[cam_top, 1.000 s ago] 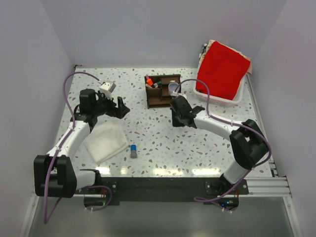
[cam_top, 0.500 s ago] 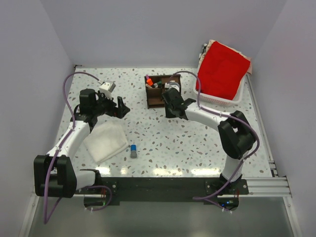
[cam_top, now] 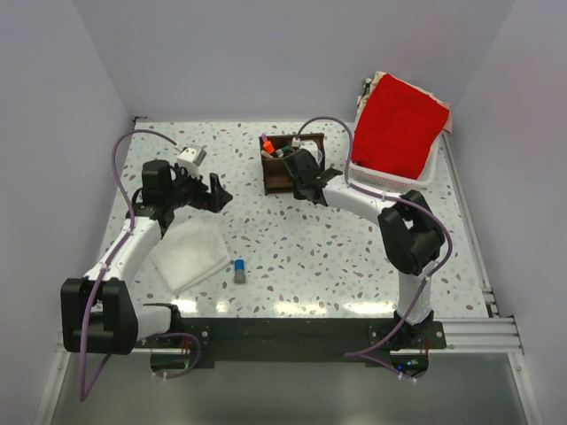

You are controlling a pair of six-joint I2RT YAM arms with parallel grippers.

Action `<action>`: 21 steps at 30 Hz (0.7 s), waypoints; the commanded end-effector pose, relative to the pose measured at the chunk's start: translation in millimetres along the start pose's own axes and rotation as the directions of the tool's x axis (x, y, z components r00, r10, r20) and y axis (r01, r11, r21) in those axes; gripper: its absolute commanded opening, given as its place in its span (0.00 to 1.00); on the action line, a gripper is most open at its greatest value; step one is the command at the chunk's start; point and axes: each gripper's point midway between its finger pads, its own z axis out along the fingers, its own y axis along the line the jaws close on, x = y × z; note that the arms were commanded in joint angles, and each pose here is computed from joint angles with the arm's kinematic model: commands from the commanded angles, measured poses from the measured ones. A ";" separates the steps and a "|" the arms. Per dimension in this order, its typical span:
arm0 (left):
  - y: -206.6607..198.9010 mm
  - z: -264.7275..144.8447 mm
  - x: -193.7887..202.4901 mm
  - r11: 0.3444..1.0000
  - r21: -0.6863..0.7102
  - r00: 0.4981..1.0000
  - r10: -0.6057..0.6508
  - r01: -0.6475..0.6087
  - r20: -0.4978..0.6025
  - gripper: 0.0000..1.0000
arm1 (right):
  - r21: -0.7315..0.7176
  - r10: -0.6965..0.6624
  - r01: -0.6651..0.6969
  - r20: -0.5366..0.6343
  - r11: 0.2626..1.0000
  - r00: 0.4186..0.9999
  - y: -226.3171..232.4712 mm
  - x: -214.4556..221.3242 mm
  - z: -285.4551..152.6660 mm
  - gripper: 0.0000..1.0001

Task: Sort the stationery into containers
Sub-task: Place the stationery in the storage box.

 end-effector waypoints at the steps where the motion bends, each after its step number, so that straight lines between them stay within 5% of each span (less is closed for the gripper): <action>1: 0.3 -3.5 -10.9 1.000 0.003 0.999 0.013 -0.013 0.046 1.00 | 0.044 0.034 -0.039 0.115 0.998 0.993 -4.5 -40.4 2.7 0.00; 21: 0.9 -2.6 -7.2 1.000 0.005 0.999 0.005 -0.005 0.042 1.00 | 0.081 0.022 -0.034 0.146 0.996 0.989 -8.0 -53.5 24.6 0.02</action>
